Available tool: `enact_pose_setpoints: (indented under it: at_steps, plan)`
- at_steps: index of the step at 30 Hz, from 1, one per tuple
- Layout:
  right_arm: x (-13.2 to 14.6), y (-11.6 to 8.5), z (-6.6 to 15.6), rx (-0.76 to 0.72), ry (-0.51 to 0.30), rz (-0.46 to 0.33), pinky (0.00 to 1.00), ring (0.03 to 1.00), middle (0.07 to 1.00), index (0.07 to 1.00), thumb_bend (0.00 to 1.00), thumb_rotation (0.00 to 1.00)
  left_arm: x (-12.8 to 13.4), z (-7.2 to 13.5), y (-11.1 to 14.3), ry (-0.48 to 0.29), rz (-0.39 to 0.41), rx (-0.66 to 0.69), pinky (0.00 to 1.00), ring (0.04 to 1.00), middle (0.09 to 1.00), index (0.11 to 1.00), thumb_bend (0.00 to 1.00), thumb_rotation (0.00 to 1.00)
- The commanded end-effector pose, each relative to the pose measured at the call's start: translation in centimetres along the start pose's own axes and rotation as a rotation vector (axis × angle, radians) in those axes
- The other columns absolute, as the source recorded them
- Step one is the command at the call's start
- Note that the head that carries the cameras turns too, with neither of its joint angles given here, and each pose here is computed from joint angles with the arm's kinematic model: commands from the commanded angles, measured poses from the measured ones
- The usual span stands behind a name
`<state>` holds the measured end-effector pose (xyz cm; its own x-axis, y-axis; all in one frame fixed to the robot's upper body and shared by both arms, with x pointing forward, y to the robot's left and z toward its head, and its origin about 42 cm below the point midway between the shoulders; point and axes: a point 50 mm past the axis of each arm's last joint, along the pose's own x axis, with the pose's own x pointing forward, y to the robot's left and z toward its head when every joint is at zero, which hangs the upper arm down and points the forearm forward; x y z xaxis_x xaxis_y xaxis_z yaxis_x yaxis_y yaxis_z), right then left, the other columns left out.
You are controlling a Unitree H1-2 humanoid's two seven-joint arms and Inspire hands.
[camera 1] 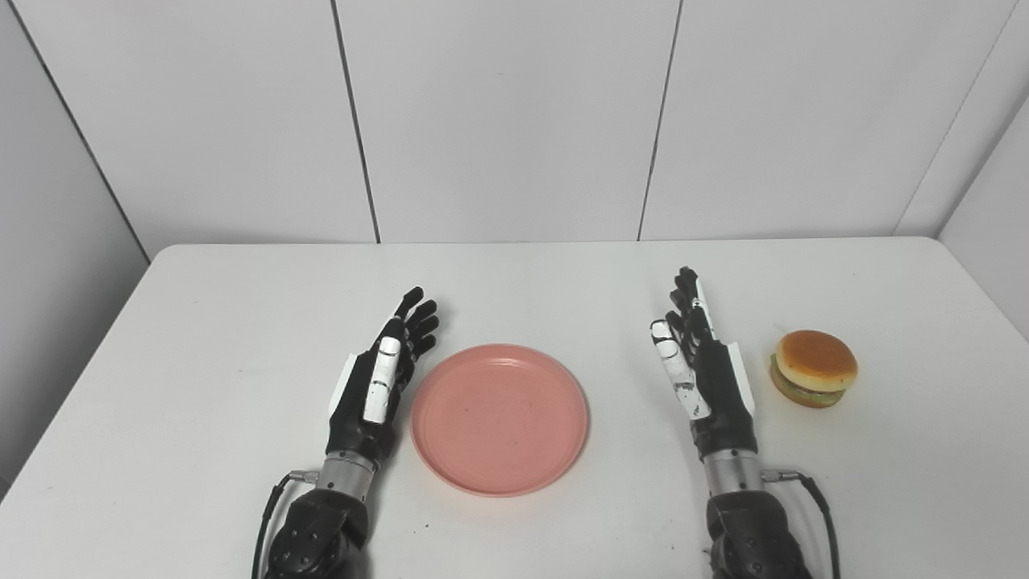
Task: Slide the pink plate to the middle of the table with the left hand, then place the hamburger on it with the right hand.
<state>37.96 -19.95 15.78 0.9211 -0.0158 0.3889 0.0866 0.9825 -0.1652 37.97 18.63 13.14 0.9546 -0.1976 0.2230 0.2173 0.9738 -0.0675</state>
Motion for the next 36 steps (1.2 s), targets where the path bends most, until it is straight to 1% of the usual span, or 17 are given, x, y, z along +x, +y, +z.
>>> enact_pose_setpoints:
  at_steps: [1,3,5,10,16,17,19,21,23,26,29,31,34,36]
  plan:
    - [1.6,-0.7,2.8,-0.068,-0.128,-0.048,0.92,0.945,0.96,0.97,0.6,0.82,-3.8,-4.8,-0.1,0.147,0.037,-0.021,0.93,0.921,0.921,0.914,0.59,1.0]
    - [1.9,-1.6,3.3,-0.134,-0.131,-0.066,0.93,0.937,0.951,0.964,0.59,0.82,-3.9,-4.8,-0.1,0.148,0.038,-0.012,0.93,0.92,0.919,0.912,0.59,1.0]
    - [2.1,-2.4,3.9,-0.186,-0.124,-0.078,0.97,0.938,0.941,0.957,0.61,0.83,-3.9,-4.8,-0.1,0.151,0.039,-0.005,0.92,0.922,0.92,0.911,0.6,1.0]
    - [2.4,-4.4,4.8,-0.238,-0.137,-0.108,0.91,0.944,0.945,0.951,0.63,0.79,-4.1,-4.6,-0.1,0.158,0.03,0.023,0.94,0.936,0.938,0.926,0.58,1.0]
    - [3.1,-6.9,5.5,-0.291,-0.174,-0.145,0.9,0.936,0.941,0.949,0.66,0.76,-4.1,-4.7,0.3,0.17,0.031,0.004,0.95,0.952,0.955,0.942,0.57,1.0]
    - [3.1,-7.2,5.6,-0.292,-0.178,-0.154,0.89,0.927,0.936,0.946,0.68,0.75,-4.1,-4.7,0.3,0.173,0.032,0.005,0.96,0.954,0.957,0.943,0.56,1.0]
    - [3.2,-7.8,6.0,-0.319,-0.186,-0.169,0.89,0.922,0.934,0.944,0.68,0.74,-4.2,-4.6,0.5,0.182,0.033,0.0,0.97,0.96,0.963,0.95,0.56,1.0]
    - [3.3,-8.3,6.3,-0.347,-0.189,-0.174,0.89,0.921,0.934,0.943,0.69,0.75,-4.1,-4.5,0.7,0.186,0.029,-0.009,0.98,0.969,0.973,0.959,0.56,1.0]
    - [3.3,-8.5,6.6,-0.36,-0.188,-0.177,0.89,0.915,0.928,0.935,0.7,0.73,-4.1,-4.5,0.8,0.19,0.018,-0.018,1.0,0.99,0.992,0.978,0.55,1.0]
    - [3.2,-9.0,7.1,-0.404,-0.162,-0.176,0.88,0.916,0.926,0.932,0.71,0.71,-4.0,-4.3,1.1,0.194,-0.005,-0.017,1.0,0.999,1.0,0.997,0.55,1.0]
    - [3.2,-9.5,7.3,-0.453,-0.13,-0.173,0.86,0.917,0.925,0.93,0.73,0.71,-4.0,-4.2,1.3,0.196,-0.01,-0.019,1.0,1.0,1.0,1.0,0.55,1.0]
    - [3.3,-10.0,7.3,-0.484,-0.106,-0.163,0.86,0.919,0.929,0.935,0.72,0.69,-4.0,-4.2,1.4,0.198,-0.009,-0.024,1.0,1.0,1.0,1.0,0.54,1.0]
    - [3.4,-10.5,7.3,-0.507,-0.082,-0.151,0.86,0.915,0.924,0.931,0.73,0.63,-4.0,-4.1,1.7,0.201,-0.02,-0.022,1.0,1.0,1.0,1.0,0.55,1.0]
    - [3.4,-10.7,7.4,-0.533,-0.069,-0.151,0.85,0.913,0.922,0.929,0.73,0.61,-4.0,-4.1,1.9,0.203,-0.028,-0.024,1.0,1.0,1.0,1.0,0.56,1.0]
